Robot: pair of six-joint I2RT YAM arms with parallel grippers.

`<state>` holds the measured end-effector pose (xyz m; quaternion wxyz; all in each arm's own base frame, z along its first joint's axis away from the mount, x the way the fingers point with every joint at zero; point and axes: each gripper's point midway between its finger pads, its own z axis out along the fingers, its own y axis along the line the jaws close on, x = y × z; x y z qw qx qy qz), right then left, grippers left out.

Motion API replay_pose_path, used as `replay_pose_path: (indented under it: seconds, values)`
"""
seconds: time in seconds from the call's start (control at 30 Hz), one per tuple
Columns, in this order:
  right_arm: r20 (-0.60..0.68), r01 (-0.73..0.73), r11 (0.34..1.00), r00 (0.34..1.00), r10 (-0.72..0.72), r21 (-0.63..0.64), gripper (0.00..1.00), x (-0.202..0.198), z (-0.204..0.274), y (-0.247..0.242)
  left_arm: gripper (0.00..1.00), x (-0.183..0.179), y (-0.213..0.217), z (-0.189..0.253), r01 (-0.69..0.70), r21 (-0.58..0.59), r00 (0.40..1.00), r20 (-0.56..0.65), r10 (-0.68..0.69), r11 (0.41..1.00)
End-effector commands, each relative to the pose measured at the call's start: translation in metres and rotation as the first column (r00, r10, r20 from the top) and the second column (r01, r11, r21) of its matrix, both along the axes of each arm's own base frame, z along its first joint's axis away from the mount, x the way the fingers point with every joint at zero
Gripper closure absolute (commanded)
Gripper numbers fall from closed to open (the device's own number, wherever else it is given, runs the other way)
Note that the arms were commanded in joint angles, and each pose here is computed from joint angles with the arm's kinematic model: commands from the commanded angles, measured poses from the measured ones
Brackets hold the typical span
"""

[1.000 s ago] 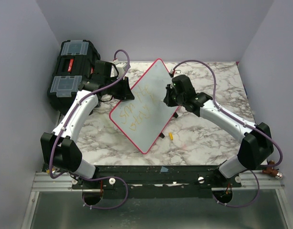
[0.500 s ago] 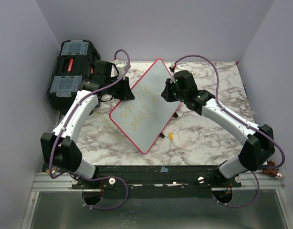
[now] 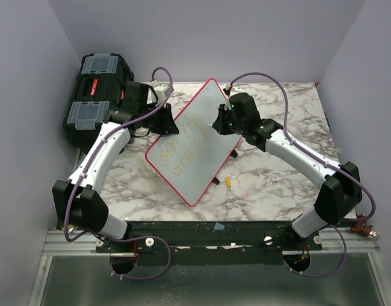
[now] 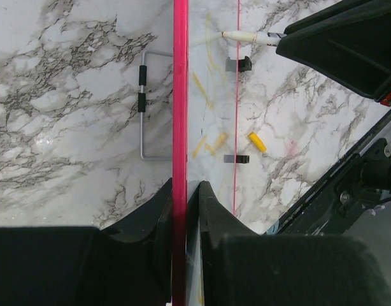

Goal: Write a sentence on the whiteboard

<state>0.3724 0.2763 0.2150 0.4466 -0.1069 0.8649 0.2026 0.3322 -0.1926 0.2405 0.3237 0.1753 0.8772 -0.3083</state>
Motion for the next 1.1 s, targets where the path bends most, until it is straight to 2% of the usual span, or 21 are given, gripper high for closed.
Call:
replay_pose_path:
  seconds: [0.0,0.67,1.07]
  values:
    - [0.003,-0.011,1.0,1.0,0.011,0.02,0.99,0.004,0.001,0.009,1.0,0.007,0.014,0.006,-0.007,0.086,0.993,0.115,-0.003,0.996]
    - [-0.117,-0.019,1.0,0.993,0.02,0.011,0.99,-0.031,-0.048,-0.005,1.0,0.001,0.015,0.008,-0.007,0.073,0.991,0.134,-0.003,0.997]
    - [-0.056,0.025,1.0,0.998,-0.024,0.011,0.99,-0.033,-0.012,-0.019,1.0,0.002,0.012,0.012,-0.004,0.056,0.991,0.135,-0.004,0.998]
